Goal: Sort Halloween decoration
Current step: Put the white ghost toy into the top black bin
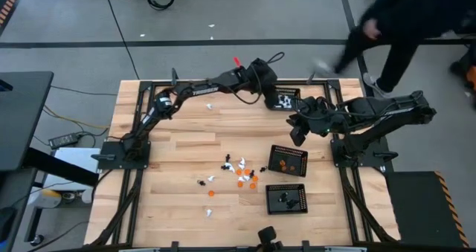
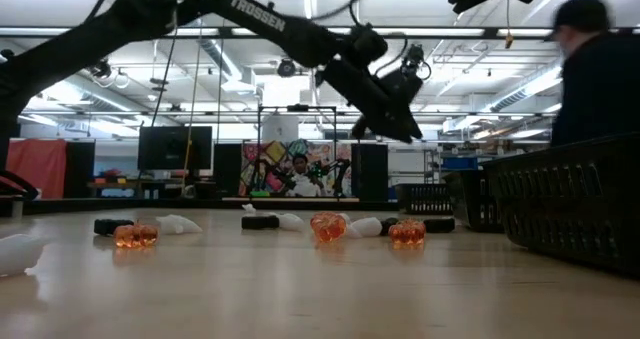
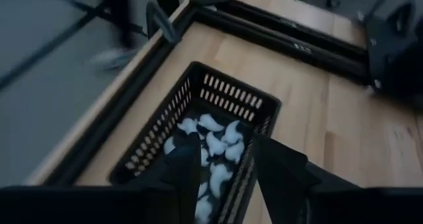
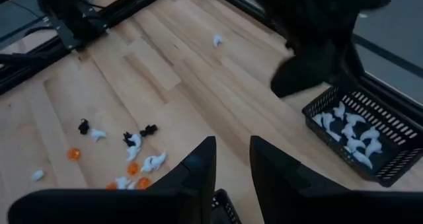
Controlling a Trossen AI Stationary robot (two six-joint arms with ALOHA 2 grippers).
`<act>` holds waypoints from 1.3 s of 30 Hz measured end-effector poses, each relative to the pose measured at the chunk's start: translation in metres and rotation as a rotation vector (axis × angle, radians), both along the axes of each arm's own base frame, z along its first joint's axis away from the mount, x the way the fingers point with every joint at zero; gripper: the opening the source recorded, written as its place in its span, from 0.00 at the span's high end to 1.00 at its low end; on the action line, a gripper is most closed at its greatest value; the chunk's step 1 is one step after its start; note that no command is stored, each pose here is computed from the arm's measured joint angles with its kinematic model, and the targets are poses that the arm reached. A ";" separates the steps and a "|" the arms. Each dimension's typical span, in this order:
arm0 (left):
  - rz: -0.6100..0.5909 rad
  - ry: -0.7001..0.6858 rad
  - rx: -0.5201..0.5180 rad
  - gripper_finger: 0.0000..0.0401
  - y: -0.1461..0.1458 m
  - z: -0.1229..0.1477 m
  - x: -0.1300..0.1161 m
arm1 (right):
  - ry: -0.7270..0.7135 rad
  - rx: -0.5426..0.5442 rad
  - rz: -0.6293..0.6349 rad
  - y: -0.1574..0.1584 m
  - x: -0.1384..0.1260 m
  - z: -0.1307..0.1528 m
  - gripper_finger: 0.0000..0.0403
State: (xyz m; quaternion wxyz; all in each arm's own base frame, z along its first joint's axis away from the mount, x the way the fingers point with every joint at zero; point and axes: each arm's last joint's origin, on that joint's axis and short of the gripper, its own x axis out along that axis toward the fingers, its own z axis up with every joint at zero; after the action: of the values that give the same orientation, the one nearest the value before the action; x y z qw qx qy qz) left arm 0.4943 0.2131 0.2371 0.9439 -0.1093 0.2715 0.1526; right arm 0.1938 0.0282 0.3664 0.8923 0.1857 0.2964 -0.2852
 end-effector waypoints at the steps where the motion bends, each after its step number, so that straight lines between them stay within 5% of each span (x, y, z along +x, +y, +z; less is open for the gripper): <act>1: -0.019 0.017 0.031 0.65 -0.001 0.007 -0.004 | 0.003 0.002 0.007 0.000 0.000 0.000 0.76; 7: -0.102 0.164 0.104 0.65 0.004 0.022 -0.027 | 0.044 -0.023 0.033 0.000 0.001 -0.013 0.76; 28: -0.289 0.523 -0.029 0.65 -0.001 0.036 -0.096 | 0.029 -0.021 0.091 -0.002 -0.001 -0.032 0.76; 33: -0.235 0.557 -0.077 0.65 -0.009 0.024 -0.130 | -0.002 -0.019 0.093 -0.002 0.001 -0.030 0.76; 39: -0.032 0.555 -0.151 0.65 -0.005 -0.009 -0.175 | -0.004 -0.031 0.118 0.000 0.008 -0.031 0.76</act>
State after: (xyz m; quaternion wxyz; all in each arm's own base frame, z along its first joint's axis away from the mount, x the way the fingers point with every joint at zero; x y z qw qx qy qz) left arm 0.3189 0.2079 0.2277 0.8250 -0.1288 0.5319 0.1411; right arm 0.2013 0.0279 0.3354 0.9110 0.1548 0.3005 -0.2363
